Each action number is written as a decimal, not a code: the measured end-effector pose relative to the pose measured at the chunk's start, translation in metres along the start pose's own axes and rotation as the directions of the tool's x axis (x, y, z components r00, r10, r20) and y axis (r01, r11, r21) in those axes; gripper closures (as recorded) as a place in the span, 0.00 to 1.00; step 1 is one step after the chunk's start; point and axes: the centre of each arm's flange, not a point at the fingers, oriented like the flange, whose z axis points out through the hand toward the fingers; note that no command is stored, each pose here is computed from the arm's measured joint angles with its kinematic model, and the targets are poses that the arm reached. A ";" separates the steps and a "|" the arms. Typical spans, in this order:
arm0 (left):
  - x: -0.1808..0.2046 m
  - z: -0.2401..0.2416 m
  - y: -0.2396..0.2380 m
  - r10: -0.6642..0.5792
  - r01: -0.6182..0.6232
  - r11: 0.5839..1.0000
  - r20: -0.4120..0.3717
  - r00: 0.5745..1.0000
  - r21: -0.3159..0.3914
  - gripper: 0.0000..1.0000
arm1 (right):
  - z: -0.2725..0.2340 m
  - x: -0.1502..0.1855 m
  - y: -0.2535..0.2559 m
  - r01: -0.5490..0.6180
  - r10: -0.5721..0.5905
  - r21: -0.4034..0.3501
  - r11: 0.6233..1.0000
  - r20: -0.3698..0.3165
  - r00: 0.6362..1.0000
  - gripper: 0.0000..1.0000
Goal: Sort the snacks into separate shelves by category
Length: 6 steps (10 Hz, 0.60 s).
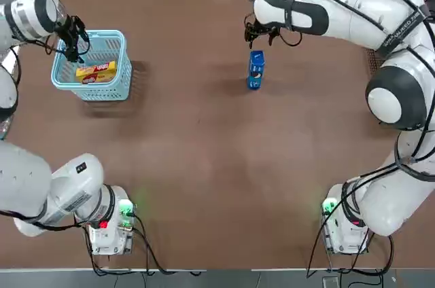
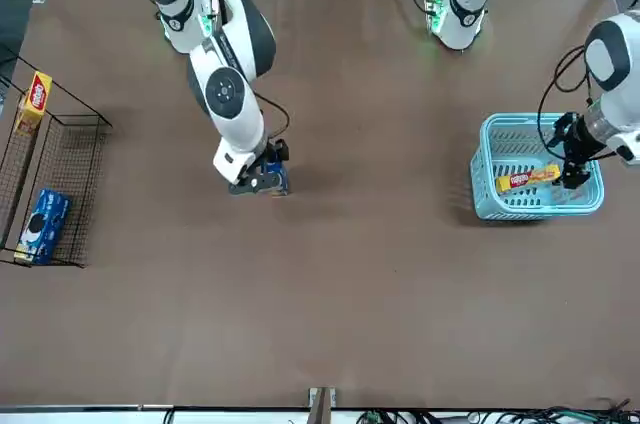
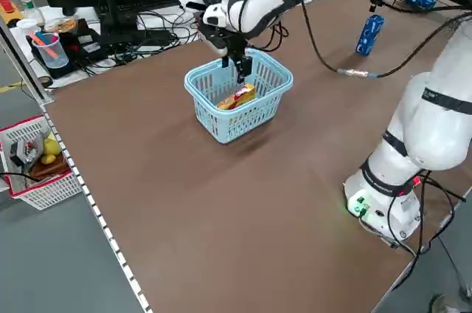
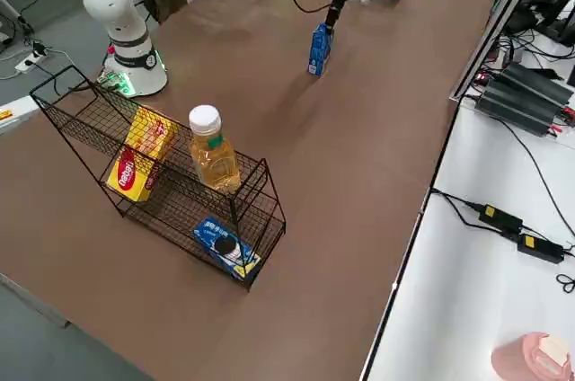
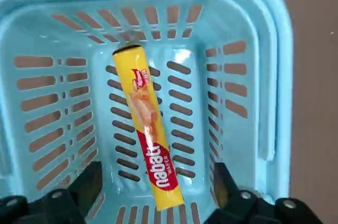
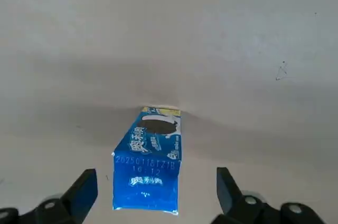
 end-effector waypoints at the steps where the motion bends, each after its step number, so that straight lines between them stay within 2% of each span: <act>1: -0.001 0.015 -0.003 -0.003 0.003 1.000 0.002 1.000 -0.009 0.10 | 0.003 -0.001 0.000 0.001 -0.001 0.001 1.000 -0.003 1.000 0.00; 6: -0.005 0.056 -0.016 -0.027 0.027 0.999 0.006 1.000 -0.034 0.12 | 0.018 -0.004 0.002 0.002 -0.002 0.001 1.000 -0.009 1.000 0.00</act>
